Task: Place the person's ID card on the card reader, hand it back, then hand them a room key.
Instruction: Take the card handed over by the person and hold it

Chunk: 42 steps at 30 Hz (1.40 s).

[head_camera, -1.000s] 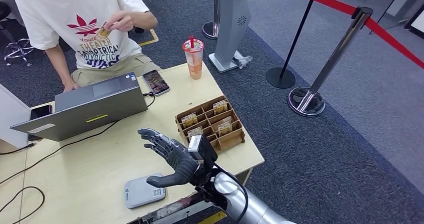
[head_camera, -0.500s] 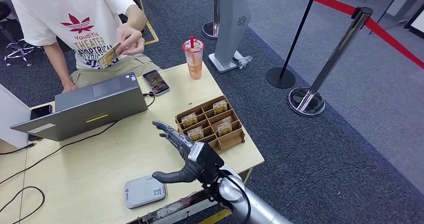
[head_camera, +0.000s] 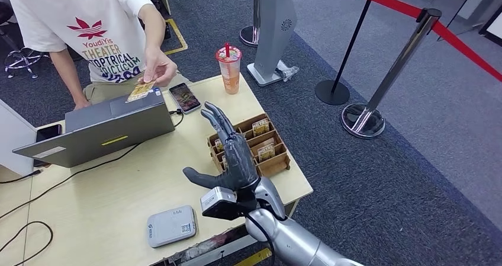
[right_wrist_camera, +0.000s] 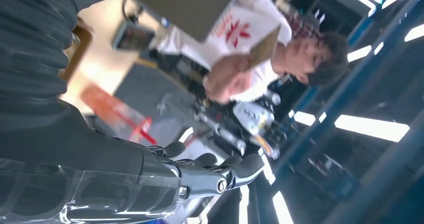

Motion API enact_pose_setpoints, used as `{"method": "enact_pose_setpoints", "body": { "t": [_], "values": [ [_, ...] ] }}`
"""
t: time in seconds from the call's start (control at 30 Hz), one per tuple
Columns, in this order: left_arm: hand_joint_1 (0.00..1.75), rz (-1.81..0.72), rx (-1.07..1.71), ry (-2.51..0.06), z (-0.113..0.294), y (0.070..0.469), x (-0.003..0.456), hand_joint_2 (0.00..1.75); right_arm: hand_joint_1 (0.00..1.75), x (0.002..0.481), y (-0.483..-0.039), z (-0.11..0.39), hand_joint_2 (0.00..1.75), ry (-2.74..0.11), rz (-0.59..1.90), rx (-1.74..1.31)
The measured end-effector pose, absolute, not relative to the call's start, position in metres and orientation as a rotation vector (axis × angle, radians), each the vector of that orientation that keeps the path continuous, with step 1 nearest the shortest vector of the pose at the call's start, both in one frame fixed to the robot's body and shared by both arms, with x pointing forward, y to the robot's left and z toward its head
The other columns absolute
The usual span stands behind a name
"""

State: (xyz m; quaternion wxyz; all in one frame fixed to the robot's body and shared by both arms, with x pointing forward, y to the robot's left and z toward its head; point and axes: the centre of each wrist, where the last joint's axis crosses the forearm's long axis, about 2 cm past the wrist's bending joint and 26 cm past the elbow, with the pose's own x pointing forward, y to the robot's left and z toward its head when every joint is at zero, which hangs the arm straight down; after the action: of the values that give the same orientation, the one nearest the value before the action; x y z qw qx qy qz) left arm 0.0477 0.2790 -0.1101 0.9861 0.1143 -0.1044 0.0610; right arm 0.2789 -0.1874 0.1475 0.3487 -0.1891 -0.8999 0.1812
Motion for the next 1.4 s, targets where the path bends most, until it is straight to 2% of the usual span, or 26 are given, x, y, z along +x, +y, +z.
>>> {"method": "enact_pose_setpoints", "body": {
  "t": [0.37,0.83,0.87,0.9,1.0,1.03,1.13,1.4],
  "values": [
    [0.0,0.121,0.234,-0.212,-0.11,0.281,0.053,0.0,0.0,0.301,-0.174,0.155,1.75,-2.465,0.668,-0.767],
    [0.0,0.124,0.241,-0.21,-0.11,0.281,0.052,0.0,0.0,0.331,-0.175,0.15,1.75,-2.409,0.74,-0.861],
    [0.0,0.124,0.241,-0.21,-0.11,0.281,0.052,0.0,0.05,0.333,-0.176,0.15,1.75,-2.403,0.743,-0.865],
    [0.0,0.124,0.24,-0.21,-0.11,0.281,0.051,0.0,0.18,0.334,-0.177,0.149,1.75,-2.397,0.746,-0.869],
    [0.0,0.123,0.24,-0.215,-0.11,0.281,0.051,0.0,1.27,0.339,-0.178,0.148,1.75,-2.385,0.747,-0.878],
    [0.0,0.123,0.239,-0.218,-0.11,0.281,0.051,0.0,1.53,0.341,-0.179,0.148,1.75,-2.384,0.745,-0.88],
    [0.0,0.122,0.24,-0.223,-0.11,0.281,0.051,0.0,1.61,0.344,-0.182,0.148,1.75,-2.379,0.735,-0.883],
    [0.0,0.132,0.25,-0.222,-0.11,0.281,0.051,0.0,1.58,0.347,-0.185,0.142,1.75,-2.359,0.727,-0.876]
  ]
}}
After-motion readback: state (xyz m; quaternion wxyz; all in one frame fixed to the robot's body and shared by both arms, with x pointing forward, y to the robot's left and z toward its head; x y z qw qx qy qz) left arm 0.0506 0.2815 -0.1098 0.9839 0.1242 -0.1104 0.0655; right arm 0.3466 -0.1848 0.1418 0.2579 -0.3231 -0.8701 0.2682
